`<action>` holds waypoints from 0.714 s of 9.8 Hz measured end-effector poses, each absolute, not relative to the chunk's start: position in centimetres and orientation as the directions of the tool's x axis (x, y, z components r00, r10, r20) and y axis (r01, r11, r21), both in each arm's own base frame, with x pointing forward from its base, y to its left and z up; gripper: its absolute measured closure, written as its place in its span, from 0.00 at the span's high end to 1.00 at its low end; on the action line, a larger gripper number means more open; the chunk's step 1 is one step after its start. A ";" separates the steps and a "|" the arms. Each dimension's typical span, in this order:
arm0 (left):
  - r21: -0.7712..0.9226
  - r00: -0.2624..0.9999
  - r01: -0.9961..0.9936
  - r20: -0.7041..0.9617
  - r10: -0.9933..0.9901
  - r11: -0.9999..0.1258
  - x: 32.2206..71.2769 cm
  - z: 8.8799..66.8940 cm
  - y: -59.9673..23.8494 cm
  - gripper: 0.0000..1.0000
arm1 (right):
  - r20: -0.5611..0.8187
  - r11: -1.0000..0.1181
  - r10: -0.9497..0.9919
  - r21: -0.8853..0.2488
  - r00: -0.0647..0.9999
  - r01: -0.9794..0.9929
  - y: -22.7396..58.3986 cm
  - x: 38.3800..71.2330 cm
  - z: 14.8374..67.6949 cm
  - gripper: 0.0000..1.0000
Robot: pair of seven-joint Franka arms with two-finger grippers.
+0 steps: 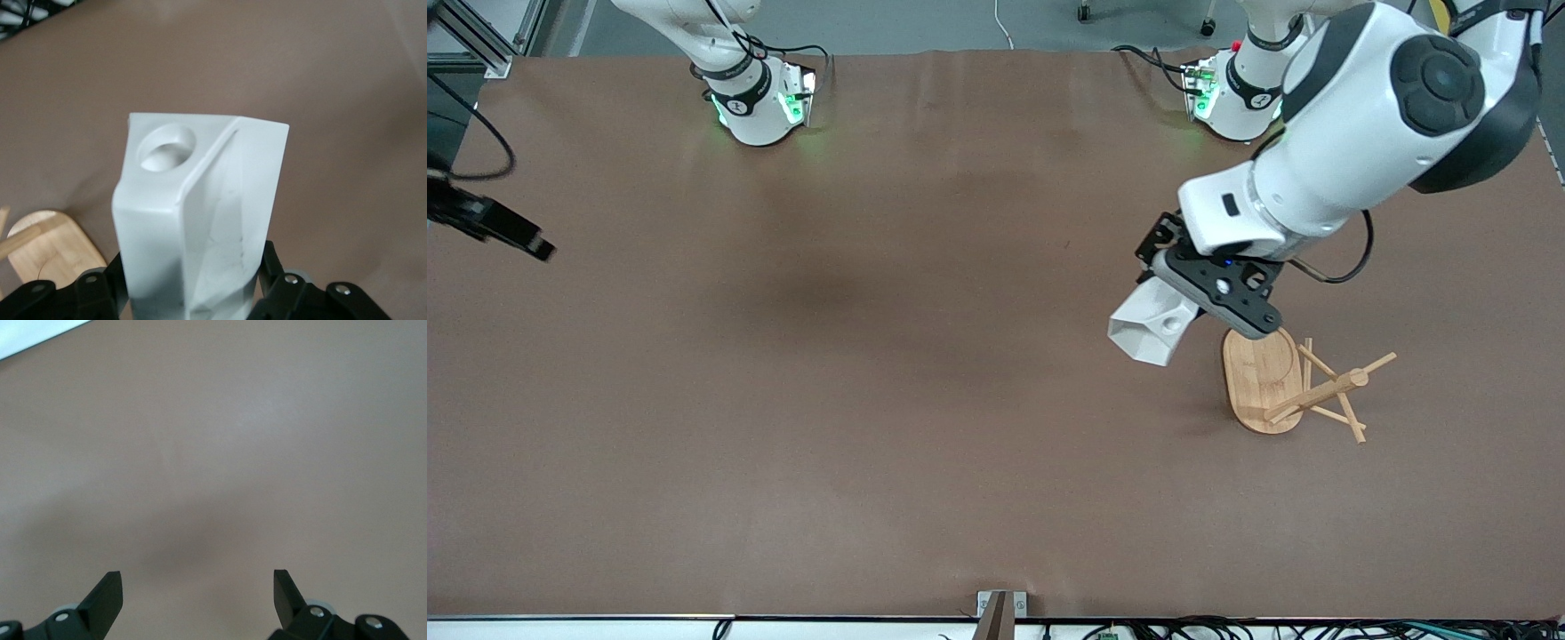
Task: Hang cup on rack
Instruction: 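Carry the cup with the left gripper over the wooden rack, then lower the cup with the left gripper onto a rack peg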
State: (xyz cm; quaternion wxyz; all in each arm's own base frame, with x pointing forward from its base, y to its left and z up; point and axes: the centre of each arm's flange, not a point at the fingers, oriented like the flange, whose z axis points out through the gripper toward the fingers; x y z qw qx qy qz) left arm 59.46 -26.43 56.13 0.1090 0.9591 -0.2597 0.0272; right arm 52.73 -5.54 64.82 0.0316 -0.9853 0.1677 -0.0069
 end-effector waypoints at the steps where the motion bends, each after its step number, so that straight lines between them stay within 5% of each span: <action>1: 0.178 0.885 -0.465 0.072 -0.459 -0.867 59.4 55.1 -24.9 0.75 | -0.002 -0.944 -0.326 -0.053 0.945 -0.325 -5.9 52.2 66.3 1.00; 7: 0.114 0.948 -0.312 -0.028 -0.317 -0.943 57.3 45.5 -16.7 0.75 | -0.030 -0.961 -0.275 -0.032 0.961 -0.276 -5.4 52.9 66.9 1.00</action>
